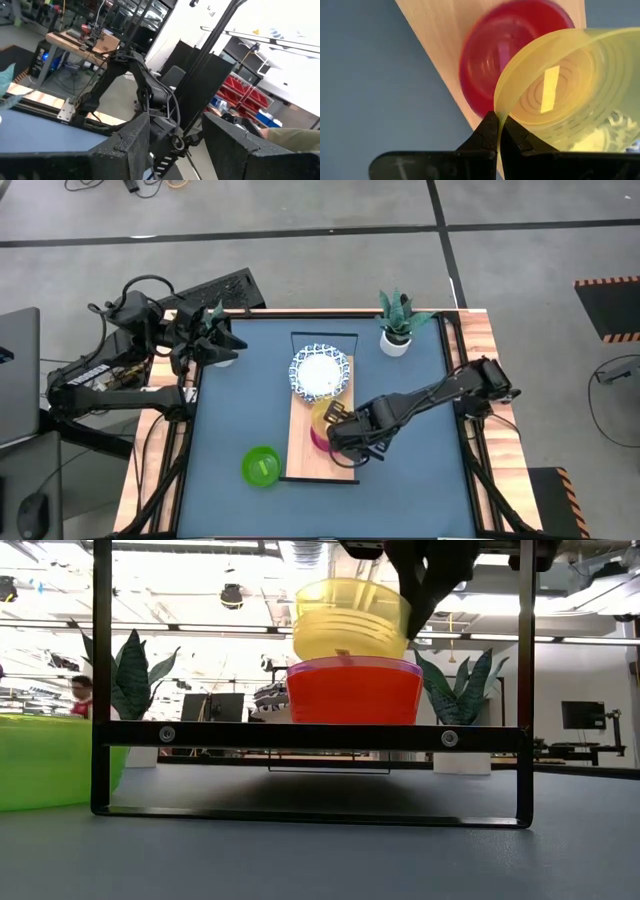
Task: Place and stack bowls onto a shelf
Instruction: Stack the yellow bowl on top of the purple bowl on the shelf
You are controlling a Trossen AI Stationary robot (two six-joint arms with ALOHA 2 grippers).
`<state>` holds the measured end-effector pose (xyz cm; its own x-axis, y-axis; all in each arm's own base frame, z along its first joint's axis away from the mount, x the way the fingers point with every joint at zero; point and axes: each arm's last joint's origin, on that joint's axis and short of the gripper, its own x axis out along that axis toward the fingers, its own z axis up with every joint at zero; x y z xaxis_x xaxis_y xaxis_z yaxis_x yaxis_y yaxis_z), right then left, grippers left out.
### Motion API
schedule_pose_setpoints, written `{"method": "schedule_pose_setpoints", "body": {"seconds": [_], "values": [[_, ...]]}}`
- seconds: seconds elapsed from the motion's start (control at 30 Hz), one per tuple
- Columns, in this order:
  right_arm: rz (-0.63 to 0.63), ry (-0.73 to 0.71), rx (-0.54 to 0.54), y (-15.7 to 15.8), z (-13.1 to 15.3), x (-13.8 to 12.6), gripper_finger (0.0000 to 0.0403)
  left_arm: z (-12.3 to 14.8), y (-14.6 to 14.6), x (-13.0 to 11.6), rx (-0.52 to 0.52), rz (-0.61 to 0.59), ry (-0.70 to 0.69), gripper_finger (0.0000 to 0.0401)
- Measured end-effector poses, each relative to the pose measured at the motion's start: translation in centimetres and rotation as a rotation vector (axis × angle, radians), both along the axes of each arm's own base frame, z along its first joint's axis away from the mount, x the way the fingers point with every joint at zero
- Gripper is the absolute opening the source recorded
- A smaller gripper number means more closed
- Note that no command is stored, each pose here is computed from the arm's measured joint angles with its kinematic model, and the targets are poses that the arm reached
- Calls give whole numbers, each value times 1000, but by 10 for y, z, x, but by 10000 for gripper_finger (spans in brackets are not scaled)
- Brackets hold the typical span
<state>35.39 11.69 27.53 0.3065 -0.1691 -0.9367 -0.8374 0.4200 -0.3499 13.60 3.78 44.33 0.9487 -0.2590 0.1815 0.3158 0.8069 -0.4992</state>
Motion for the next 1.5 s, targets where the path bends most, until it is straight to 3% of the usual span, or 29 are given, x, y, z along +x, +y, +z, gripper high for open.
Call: {"method": "schedule_pose_setpoints", "body": {"seconds": [0.97, 1.17, 1.5], "values": [[56, 27, 75, 10, -5, -2, 22, -5, 1, 1, -12, 12, 46, 167], [54, 27, 76, 9, -5, -2, 37, -5, 1, 1, -12, 12, 46, 167], [-43, 14, 97, 0, -5, 1, 45, -5, 1, 1, -12, 12, 45, 167]]}}
